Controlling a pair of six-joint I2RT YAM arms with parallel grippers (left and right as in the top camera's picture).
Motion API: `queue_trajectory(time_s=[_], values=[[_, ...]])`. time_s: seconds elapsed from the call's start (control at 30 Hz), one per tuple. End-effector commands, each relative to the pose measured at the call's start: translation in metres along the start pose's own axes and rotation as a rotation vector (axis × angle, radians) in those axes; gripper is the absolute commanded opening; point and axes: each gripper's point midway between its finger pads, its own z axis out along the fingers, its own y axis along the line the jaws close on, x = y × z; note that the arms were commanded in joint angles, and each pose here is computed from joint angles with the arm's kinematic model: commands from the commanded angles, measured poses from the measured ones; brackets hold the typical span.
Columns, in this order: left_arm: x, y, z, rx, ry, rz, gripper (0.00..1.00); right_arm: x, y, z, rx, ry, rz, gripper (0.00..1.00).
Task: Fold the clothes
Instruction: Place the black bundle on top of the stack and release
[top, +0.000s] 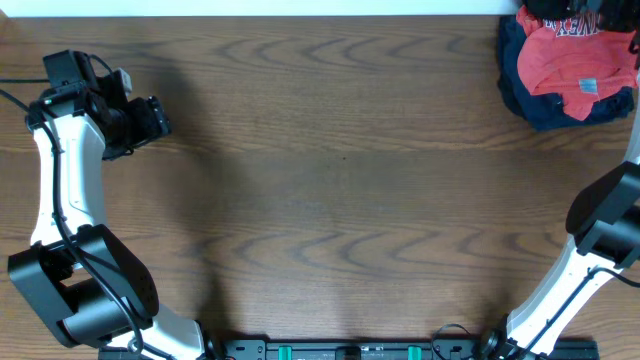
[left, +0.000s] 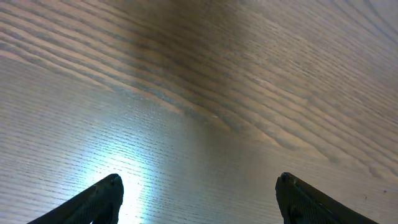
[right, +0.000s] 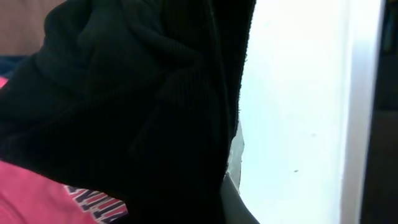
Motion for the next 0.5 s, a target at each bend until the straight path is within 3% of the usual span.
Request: queue_trajectory(time_s=[0.0, 0.37, 0.4, 0.43, 0.47], values=[[-0.002, -0.001, -0.007, -0.004, -0.021, -0.004, 0.8, 0.011, -0.004, -0.009, 0.007, -0.005, 0.001, 0.01], [-0.002, -0.001, -0.007, -0.004, -0.021, -0.004, 0.8, 0.057, 0.065, -0.025, -0.228, 0.074, 0.116, 0.01], [-0.002, -0.001, -0.007, -0.004, -0.021, -0.004, 0.8, 0.058, 0.068, -0.027, -0.242, 0.075, 0.126, 0.08], [-0.002, -0.001, -0.007, -0.004, -0.021, -0.004, 0.8, 0.059, 0.072, -0.029, -0.255, 0.077, 0.136, 0.96], [-0.002, -0.001, -0.007, -0.004, -0.02, -0.004, 0.8, 0.059, 0.074, -0.029, -0.262, 0.078, 0.141, 0.99]])
